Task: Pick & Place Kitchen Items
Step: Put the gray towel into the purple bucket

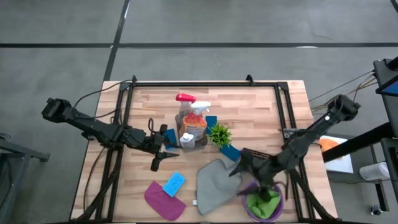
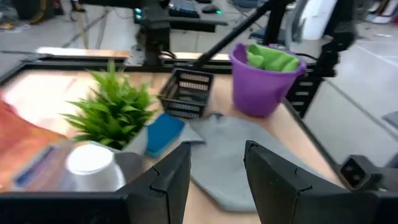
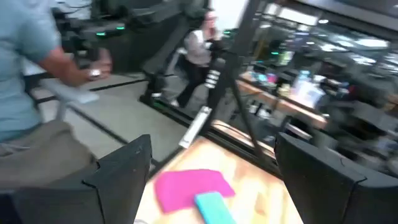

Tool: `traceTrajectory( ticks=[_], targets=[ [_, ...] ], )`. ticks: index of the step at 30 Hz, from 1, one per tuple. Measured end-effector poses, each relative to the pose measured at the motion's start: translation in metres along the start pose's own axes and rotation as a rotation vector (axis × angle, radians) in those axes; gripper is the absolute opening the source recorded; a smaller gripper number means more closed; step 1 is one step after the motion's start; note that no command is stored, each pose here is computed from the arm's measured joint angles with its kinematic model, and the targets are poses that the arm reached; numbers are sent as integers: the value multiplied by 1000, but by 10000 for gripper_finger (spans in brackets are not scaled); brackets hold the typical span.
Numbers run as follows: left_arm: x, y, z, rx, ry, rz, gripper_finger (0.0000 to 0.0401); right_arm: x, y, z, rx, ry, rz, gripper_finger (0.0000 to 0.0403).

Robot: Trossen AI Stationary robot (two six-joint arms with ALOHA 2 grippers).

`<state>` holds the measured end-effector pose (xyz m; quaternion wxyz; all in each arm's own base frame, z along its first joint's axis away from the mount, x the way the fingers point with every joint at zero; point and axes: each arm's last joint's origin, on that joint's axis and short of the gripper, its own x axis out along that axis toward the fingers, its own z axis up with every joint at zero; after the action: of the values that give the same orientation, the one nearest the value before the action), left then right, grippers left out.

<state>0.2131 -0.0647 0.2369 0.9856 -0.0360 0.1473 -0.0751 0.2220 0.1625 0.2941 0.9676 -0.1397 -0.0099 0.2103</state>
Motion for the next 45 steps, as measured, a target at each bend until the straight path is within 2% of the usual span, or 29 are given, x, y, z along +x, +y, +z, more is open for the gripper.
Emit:
traceTrajectory(
  ticks=[5, 9, 14, 18, 23, 26, 32, 36, 45],
  targets=[
    [13, -7, -3, -50, 30, -38, 155, -37, -6, -14, 50, 0, -111, 333],
    [33, -17, -3, -82, 80, -54, 155, -51, -8, -24, 65, 11, -144, 333],
    [58, -32, 6, -110, 152, -109, 155, -56, -9, -26, 66, 10, -166, 333],
    [77, -41, 14, -142, 256, -92, 155, -55, -9, -26, 61, 14, -165, 333],
    [107, -56, 23, -125, 331, -89, 159, -54, -8, -29, 55, 33, -160, 333],
    [125, -65, 21, -103, 394, -86, 178, -53, -8, -29, 54, 37, -158, 333],
    [153, -71, 16, -66, 536, -54, 247, -53, -8, -29, 56, 36, -158, 333],
    [169, -72, 6, -78, 591, -88, 283, -54, -8, -28, 61, 34, -159, 333],
    [201, -65, -27, -107, 664, -58, 299, -54, -8, -28, 66, 30, -164, 333]
  ],
)
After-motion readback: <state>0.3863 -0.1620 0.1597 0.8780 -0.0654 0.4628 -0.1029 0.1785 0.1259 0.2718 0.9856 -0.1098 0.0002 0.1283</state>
